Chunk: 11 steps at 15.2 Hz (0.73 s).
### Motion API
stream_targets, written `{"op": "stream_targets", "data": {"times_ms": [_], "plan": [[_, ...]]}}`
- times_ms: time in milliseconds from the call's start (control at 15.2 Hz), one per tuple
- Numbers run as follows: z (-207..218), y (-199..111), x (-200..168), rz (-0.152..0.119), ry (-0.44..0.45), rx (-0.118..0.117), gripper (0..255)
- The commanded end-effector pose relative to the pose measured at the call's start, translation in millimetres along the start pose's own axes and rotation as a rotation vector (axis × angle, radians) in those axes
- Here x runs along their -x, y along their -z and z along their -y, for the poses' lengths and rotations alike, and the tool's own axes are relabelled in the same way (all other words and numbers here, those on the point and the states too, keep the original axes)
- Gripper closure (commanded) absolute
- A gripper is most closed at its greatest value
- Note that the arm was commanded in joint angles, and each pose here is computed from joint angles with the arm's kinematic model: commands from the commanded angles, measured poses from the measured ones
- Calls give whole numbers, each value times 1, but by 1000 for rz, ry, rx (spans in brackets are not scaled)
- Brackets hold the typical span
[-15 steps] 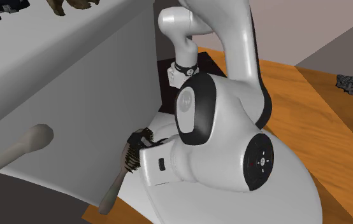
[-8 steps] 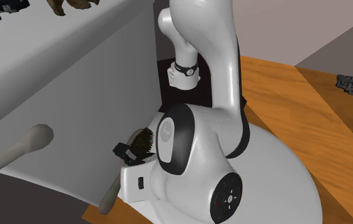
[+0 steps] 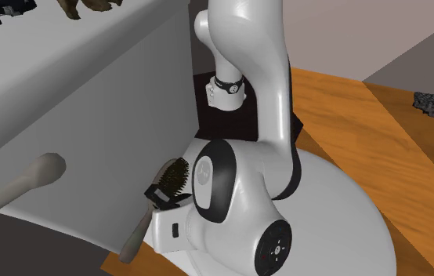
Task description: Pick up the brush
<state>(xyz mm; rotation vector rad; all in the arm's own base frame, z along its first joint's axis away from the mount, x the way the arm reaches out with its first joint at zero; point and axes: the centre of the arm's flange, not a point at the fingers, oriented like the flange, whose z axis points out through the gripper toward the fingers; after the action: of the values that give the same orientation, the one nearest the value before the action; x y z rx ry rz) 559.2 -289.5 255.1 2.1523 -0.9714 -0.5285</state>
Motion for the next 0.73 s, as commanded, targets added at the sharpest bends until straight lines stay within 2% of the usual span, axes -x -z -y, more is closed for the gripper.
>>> {"op": "stream_targets", "data": {"times_ms": [0,396,660], "plan": [[0,-1,0,1,0,0,255],[1,0,1,1,0,0,255],[-15,14,2,1,0,0,255]]}}
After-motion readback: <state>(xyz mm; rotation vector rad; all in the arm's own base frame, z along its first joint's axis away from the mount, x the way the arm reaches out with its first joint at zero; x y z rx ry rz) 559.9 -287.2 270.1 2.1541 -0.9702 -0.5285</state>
